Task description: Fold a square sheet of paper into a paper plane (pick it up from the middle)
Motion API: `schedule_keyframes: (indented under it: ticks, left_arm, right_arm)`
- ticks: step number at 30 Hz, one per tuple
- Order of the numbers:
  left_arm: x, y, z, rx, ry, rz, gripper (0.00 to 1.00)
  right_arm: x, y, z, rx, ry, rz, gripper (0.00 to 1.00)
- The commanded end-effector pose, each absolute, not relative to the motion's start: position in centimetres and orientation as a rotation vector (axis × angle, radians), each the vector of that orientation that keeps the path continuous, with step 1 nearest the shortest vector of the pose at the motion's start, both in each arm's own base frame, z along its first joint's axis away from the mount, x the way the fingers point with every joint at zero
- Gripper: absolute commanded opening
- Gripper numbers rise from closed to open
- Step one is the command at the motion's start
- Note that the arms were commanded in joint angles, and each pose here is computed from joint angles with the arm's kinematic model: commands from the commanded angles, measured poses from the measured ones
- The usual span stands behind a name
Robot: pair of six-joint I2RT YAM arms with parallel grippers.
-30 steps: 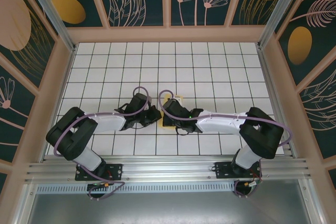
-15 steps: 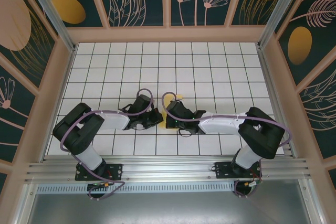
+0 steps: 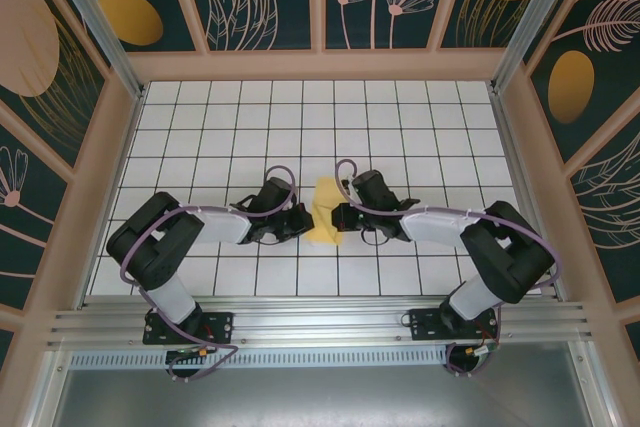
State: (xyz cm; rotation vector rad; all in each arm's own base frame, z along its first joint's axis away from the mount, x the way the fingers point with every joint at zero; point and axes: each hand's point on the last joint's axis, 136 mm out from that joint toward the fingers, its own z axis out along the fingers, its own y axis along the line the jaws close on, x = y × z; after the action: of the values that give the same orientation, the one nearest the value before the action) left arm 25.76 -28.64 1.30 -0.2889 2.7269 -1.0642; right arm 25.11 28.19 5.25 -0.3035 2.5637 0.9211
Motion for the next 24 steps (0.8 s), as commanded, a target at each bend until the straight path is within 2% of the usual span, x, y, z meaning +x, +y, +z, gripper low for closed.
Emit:
schedule_keyframes:
  ticks: [1,24]
  left_arm:
    - [24.9,-27.1,-1.5,-0.308,2.811,-0.911,0.07]
    - [24.9,-26.7,-1.8,-0.292,2.836,-0.863,0.07]
  right_arm:
    - [25.3,28.4,6.2,-0.403,2.514,0.998,0.01]
    - [27.1,26.6,4.3,-0.474,2.525,1.009,0.03]
